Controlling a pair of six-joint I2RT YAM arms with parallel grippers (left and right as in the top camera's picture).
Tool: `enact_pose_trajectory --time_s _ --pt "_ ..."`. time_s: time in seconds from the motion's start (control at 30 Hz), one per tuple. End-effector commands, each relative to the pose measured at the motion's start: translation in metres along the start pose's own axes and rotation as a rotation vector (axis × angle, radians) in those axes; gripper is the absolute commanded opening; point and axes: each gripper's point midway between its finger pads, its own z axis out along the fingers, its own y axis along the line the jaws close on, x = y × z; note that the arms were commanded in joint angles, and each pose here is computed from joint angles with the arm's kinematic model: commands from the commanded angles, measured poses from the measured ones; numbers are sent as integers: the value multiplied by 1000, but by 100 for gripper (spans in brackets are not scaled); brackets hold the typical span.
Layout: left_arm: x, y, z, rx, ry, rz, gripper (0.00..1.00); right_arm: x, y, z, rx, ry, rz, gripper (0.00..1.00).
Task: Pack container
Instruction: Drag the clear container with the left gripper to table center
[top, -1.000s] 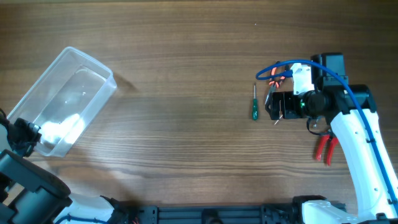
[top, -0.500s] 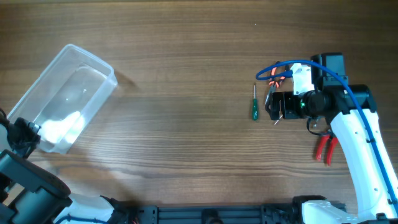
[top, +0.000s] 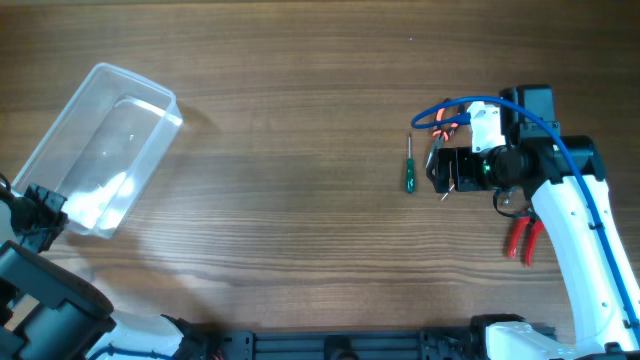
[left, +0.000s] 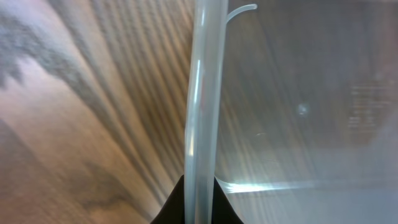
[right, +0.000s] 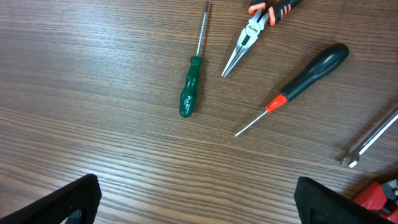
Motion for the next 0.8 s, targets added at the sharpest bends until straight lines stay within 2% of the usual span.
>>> enact_pose_trajectory --time_s 0.0,0.17,0.2,0.3,0.43,0.6,0.77 --pt "-1 -34 -30 160 -51 52 4 -7 -1 -5 17 -18 -25 100" --pt "11 -81 -70 274 -132 214 4 -8 -1 -5 18 -22 -27 100" --pt "24 -102 -86 302 -166 317 4 -8 -2 -5 22 -25 -27 100" --pt "46 -129 -100 337 -187 439 4 -8 -1 -5 21 -25 -27 100" --pt "93 -171 -112 390 -170 636 4 -8 -1 -5 21 -25 -27 100" --pt "170 -214 -110 438 -94 958 4 -8 -1 -5 21 -25 -26 100" --pt "215 -231 -104 393 -94 1145 4 -8 -1 -6 21 -23 -27 100"
